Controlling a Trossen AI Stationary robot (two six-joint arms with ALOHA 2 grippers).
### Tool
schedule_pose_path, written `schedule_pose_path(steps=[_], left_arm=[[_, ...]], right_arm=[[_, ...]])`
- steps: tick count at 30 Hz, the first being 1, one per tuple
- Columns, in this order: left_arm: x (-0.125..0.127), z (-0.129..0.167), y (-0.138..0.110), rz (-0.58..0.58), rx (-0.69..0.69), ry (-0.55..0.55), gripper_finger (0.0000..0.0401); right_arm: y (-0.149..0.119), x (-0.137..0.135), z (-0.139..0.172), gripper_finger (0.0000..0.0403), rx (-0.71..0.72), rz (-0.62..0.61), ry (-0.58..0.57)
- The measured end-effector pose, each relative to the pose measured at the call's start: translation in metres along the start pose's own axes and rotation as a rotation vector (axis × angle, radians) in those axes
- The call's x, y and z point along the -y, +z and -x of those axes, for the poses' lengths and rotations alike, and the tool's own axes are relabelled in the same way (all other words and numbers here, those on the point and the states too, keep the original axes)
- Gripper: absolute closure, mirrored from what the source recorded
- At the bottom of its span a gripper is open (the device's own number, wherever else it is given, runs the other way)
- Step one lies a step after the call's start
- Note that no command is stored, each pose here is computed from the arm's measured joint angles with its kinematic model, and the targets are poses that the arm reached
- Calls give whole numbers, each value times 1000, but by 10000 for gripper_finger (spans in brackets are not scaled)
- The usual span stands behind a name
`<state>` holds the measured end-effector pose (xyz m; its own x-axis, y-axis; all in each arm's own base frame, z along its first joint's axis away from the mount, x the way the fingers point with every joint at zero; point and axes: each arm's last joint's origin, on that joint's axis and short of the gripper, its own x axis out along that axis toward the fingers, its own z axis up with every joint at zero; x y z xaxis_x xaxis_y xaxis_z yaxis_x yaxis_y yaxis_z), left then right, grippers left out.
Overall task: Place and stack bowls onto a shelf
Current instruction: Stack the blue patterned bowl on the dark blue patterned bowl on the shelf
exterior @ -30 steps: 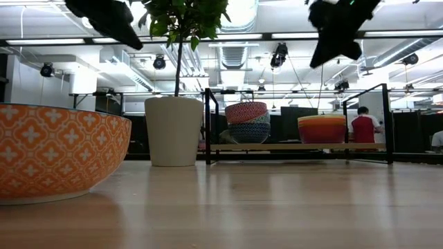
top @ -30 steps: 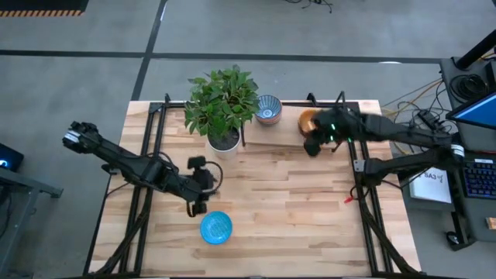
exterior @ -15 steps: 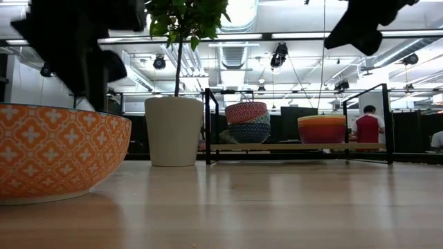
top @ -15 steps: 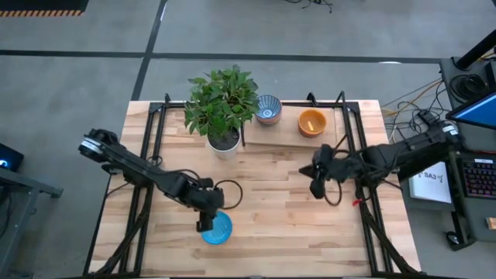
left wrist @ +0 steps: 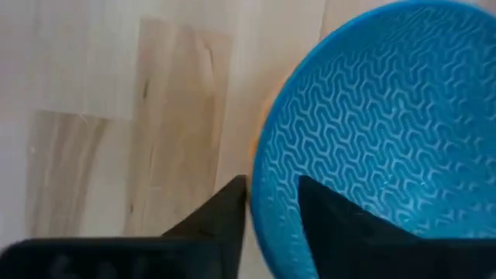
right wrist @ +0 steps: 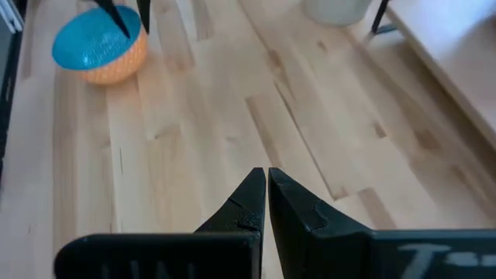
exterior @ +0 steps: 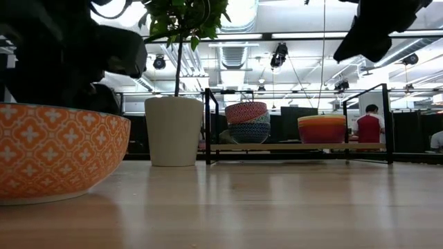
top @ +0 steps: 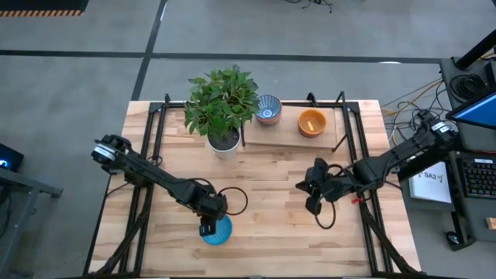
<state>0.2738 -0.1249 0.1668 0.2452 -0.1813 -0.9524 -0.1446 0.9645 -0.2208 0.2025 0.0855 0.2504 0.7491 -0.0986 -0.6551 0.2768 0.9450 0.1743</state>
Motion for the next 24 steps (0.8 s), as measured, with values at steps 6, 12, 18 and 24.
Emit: schedule_pose_path(steps=[6,12,18,24], left_arm=[[-1,-3,0,11,-16,0,391],[0,5,11,22,12,-29,395],[2,29,41,-23,148,-9,397],[-10,65,81,11,402,200,396]], right_arm=[[-8,-8,-9,394,-38,-6,-6],[-16,-18,-10,394,-64,36,15],[-24,-26,-3,394,-36,107,15],[-20,-22,10,394,13,170,30]])
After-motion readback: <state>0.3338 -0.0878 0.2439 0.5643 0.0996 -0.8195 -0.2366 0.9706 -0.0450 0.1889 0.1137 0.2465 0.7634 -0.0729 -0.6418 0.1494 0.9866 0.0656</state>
